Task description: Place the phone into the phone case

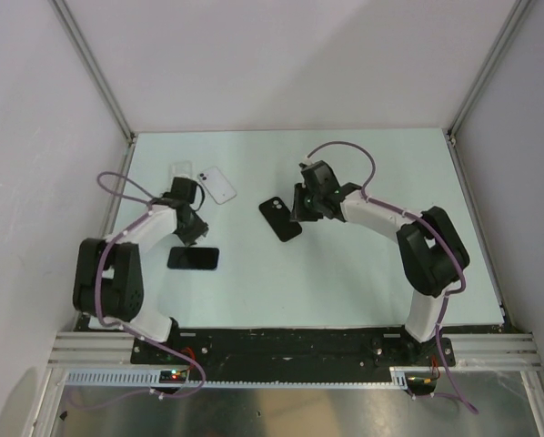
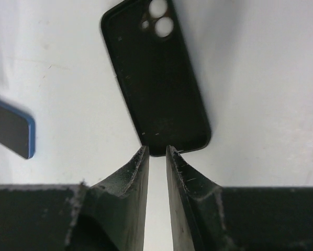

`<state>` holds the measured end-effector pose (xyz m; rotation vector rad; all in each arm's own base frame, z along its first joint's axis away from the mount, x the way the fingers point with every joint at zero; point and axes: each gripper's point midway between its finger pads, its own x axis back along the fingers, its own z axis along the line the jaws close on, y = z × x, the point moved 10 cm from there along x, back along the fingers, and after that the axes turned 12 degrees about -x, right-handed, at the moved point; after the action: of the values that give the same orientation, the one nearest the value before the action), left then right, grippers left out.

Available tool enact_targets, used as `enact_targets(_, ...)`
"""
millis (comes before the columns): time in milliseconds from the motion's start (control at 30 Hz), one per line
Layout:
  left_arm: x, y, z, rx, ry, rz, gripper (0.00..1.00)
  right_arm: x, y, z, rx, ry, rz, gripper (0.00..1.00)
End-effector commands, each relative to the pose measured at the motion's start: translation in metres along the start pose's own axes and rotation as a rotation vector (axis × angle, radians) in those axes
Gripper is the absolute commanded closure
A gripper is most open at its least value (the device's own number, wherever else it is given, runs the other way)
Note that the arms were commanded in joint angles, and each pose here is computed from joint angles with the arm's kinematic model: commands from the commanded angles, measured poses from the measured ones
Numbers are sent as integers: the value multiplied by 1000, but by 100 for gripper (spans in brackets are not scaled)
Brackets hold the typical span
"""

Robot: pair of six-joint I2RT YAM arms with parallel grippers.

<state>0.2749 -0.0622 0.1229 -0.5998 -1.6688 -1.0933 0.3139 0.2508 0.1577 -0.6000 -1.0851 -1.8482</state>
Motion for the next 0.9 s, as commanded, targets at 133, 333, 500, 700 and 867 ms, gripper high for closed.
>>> enact_targets(133,40,18,69,165,115,-161,60,2,-34,56,32,198,84,76)
enact_targets(333,22,14,101,253,181,-87,71,-17,-66,86,54,236,166,77)
enact_targets(500,13,15,107,240,222,-53,75,-35,-87,104,70,234,214,78)
enact_targets(700,2,18,109,225,249,-17,78,-50,-105,122,92,216,226,79)
enact_targets(867,-8,18,106,207,224,38,82,-57,-113,132,114,199,230,79)
